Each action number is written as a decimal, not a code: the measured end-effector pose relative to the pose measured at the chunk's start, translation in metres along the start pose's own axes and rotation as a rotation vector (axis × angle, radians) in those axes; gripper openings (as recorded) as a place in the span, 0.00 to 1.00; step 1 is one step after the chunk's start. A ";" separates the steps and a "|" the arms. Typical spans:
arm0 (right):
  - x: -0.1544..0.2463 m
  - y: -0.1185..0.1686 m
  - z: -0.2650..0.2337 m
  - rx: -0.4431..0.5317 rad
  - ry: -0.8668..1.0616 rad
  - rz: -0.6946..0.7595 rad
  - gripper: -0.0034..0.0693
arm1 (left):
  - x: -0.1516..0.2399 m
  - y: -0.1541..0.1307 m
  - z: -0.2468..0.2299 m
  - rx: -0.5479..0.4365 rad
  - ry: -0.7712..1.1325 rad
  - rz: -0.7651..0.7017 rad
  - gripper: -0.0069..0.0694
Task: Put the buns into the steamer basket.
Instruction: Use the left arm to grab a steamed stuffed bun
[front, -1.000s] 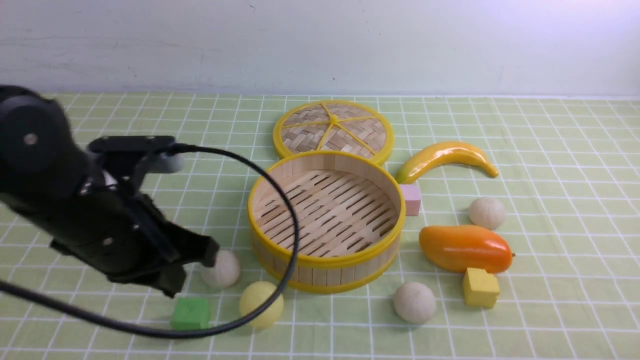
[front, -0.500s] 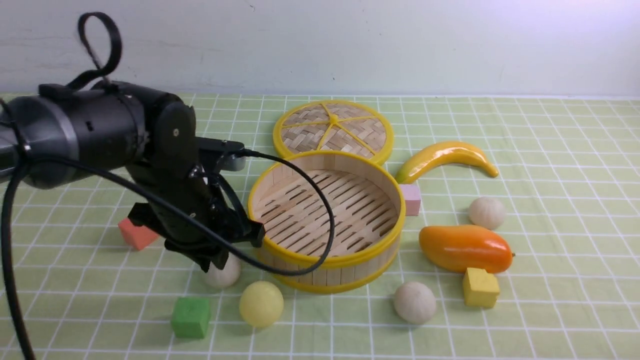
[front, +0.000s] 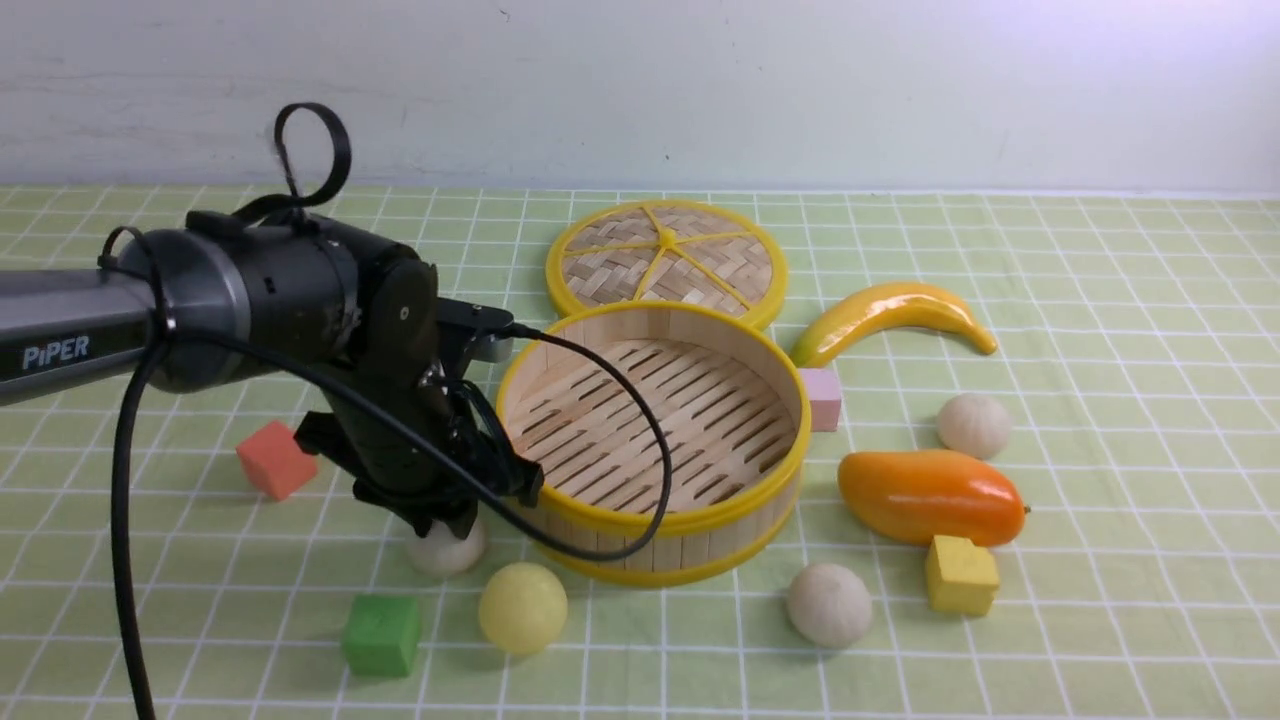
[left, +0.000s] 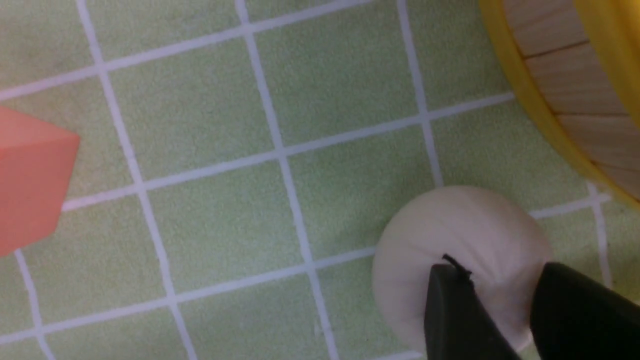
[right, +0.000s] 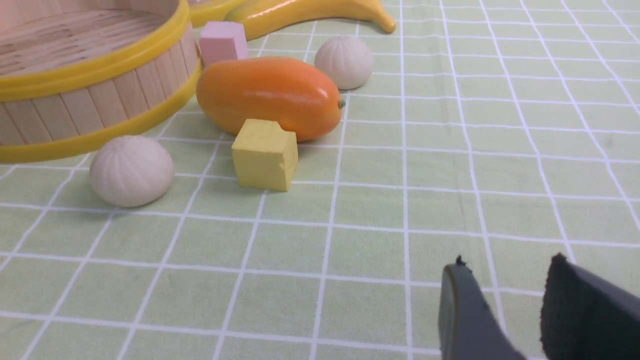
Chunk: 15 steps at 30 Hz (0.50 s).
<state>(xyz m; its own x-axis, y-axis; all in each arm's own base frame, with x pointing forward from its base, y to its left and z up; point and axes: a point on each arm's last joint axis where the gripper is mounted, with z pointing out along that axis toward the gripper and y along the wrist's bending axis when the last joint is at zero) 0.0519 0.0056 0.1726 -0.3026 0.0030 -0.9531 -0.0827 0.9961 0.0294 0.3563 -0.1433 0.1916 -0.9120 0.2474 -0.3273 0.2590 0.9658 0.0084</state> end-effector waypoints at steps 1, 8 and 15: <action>0.000 0.000 0.000 0.000 0.000 0.000 0.38 | 0.000 0.000 0.000 -0.001 0.000 0.001 0.35; 0.000 0.000 0.000 0.000 0.000 0.000 0.38 | 0.001 0.000 0.000 -0.003 0.008 0.001 0.09; 0.000 0.000 0.000 0.000 0.000 0.000 0.38 | -0.003 -0.005 -0.046 0.010 -0.006 0.000 0.07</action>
<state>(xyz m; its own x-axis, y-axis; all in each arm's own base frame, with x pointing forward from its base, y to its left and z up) 0.0519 0.0056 0.1726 -0.3026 0.0030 -0.9531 -0.0827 0.9961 0.0294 0.3433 -0.1452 0.2355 -0.9100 0.2473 -0.3329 0.2625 0.9649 -0.0005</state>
